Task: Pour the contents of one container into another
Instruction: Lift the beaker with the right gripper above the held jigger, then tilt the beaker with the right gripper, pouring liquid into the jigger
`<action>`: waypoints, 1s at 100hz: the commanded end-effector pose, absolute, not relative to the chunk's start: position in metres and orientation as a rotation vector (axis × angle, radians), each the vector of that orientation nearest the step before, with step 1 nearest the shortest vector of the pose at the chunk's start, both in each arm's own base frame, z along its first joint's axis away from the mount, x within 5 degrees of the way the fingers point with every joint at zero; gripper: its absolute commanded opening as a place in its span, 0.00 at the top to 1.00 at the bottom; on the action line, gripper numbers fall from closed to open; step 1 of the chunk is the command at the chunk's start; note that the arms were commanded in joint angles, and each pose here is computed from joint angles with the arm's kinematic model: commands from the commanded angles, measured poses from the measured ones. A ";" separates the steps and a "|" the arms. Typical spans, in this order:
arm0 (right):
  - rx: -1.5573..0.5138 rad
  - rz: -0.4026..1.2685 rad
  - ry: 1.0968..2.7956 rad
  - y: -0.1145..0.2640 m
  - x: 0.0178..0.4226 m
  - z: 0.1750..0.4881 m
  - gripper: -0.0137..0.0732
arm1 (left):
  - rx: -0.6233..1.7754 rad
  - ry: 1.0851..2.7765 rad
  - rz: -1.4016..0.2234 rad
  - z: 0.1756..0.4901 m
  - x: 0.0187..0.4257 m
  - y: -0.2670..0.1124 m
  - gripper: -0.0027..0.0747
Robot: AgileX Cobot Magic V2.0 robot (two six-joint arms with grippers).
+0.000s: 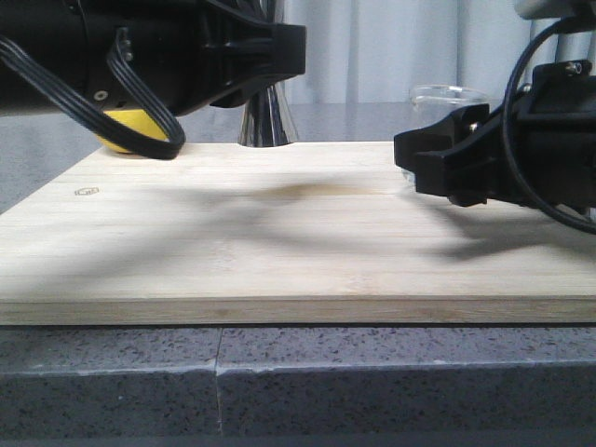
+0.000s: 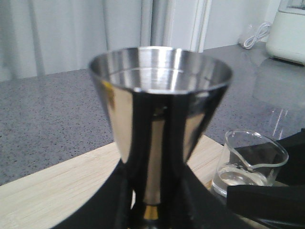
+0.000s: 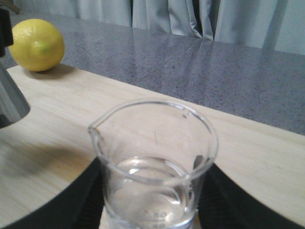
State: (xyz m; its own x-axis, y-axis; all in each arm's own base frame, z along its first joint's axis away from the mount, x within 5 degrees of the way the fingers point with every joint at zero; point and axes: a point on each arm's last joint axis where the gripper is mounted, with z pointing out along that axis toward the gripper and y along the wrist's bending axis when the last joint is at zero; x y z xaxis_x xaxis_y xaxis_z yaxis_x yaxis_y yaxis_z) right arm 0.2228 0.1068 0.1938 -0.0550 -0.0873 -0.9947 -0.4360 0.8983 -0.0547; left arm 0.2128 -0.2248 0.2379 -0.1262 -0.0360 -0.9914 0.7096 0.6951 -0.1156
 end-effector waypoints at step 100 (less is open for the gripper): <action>-0.846 0.072 1.205 0.145 0.262 0.353 0.62 | 0.597 1.461 -0.802 0.264 0.205 -0.231 0.99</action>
State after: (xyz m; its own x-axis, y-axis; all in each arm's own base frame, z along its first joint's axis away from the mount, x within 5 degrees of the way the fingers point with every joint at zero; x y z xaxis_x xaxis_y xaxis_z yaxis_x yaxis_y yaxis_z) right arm 0.2684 0.1454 0.3231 0.2521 -0.4073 -0.8778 -0.5190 0.7088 -0.4778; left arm 0.2071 -0.2293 0.2330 -0.1605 0.0180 -0.9869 0.7597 0.6405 -0.1119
